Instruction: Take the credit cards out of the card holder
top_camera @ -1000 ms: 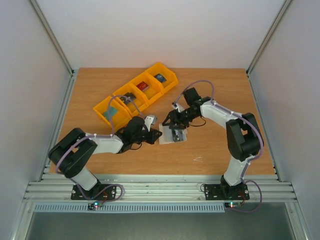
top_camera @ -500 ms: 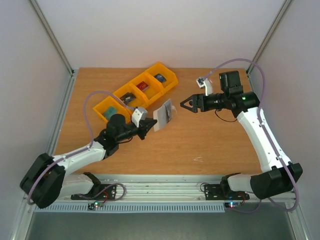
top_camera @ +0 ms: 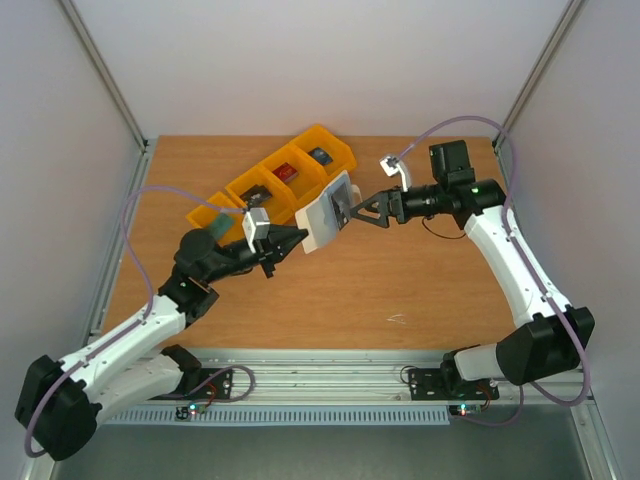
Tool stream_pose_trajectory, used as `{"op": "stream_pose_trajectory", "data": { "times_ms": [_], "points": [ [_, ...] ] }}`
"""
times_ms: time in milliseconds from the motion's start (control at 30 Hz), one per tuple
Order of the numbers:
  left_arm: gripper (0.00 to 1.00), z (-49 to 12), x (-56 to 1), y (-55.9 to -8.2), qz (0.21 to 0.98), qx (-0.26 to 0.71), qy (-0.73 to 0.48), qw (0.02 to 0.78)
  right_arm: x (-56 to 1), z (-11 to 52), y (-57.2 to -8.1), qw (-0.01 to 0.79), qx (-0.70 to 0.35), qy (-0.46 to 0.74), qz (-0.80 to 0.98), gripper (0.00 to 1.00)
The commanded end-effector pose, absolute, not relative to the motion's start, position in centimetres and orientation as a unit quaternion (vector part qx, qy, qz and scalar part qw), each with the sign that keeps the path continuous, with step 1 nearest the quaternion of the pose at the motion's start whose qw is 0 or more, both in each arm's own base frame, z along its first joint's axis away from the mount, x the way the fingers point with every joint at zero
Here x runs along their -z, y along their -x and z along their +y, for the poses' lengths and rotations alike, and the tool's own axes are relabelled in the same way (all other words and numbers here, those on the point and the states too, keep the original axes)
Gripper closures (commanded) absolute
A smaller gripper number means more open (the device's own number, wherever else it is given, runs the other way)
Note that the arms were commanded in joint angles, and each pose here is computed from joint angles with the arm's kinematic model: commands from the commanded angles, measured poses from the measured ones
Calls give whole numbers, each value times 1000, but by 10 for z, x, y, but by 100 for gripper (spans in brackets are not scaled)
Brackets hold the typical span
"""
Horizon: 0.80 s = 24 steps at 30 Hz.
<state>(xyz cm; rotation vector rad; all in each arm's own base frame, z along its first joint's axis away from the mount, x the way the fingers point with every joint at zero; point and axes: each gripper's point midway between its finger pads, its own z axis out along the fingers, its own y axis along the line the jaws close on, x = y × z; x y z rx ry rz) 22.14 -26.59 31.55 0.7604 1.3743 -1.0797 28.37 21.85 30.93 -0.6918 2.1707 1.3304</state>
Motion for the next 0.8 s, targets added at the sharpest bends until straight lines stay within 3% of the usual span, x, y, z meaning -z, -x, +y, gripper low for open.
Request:
{"op": "stream_pose_trajectory", "data": {
  "times_ms": [0,500,600,667,767],
  "points": [
    [100,-262,-378,-195,502,496,-354,613,-349,224,-265,281,-524,309,742,2],
    [100,-260,-417,-171,461,540,-366,601,-385,236,-247,273,-588,326,688,4],
    [100,-259,-415,-172,466,541,-362,599,-394,240,-244,268,-610,332,667,21],
    [100,-259,-413,-174,471,542,-357,598,-394,244,-241,263,-612,335,667,42],
    [100,-259,-411,-175,474,543,-354,596,-393,248,-239,255,-614,336,667,55]
  ]
}}
